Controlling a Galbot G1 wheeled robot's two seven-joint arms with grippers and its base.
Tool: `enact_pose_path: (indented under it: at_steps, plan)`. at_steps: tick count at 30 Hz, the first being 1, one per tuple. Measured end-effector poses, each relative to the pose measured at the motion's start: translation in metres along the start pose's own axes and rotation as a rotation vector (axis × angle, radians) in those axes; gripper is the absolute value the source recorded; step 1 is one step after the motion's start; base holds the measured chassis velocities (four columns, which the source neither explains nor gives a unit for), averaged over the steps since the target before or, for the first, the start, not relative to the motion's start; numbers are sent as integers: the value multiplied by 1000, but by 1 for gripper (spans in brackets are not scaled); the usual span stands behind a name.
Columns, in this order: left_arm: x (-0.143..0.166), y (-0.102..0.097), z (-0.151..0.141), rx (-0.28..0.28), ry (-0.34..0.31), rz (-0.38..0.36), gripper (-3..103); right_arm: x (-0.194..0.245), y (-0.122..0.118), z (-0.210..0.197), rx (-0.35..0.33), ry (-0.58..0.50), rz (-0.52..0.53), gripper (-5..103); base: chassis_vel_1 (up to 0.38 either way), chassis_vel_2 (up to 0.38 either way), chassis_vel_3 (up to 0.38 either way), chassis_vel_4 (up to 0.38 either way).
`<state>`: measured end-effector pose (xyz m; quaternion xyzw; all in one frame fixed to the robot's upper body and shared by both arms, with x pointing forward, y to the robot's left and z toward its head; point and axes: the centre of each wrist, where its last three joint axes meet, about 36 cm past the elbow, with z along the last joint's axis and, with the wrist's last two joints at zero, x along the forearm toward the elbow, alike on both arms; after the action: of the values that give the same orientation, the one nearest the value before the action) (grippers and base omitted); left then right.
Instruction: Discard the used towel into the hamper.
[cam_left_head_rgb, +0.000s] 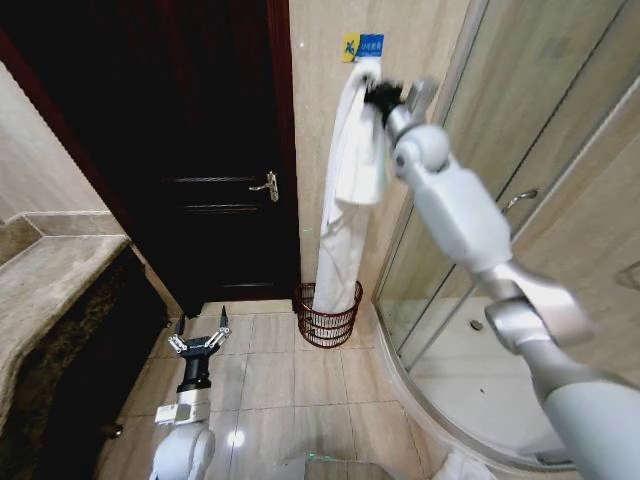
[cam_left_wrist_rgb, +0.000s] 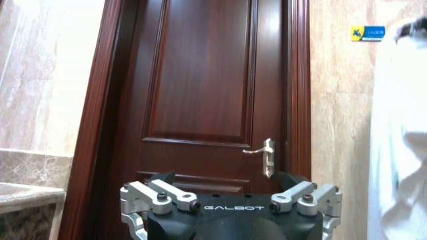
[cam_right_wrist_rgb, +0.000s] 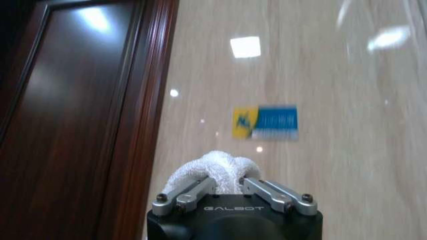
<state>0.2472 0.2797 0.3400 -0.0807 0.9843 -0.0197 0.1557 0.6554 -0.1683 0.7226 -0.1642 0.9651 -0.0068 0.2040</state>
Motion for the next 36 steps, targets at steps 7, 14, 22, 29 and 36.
enact_pose_path:
  at_steps: [7, 14, 22, 29, 36]
  plan:
    - [6, -3, 1, -1, 7, -12, 100, 42, 2, 53, -28, 72, 26, 4, 0, 0, 0, 0]
    - [13, -8, 5, -11, 16, -3, 100, 77, 3, 94, -70, 124, 77, 4, 0, 0, 0, 0]
    - [16, -7, 6, -21, 13, 13, 100, 84, 13, 111, -83, 141, 80, 4, 0, 0, 0, 0]
    - [21, -6, 10, -24, 16, 13, 100, 81, 27, 116, -88, 162, 80, 4, 0, 0, 0, 0]
    - [20, -6, 11, -28, 12, 17, 100, 71, 31, 125, -113, 232, 86, 4, 0, 0, 0, 0]
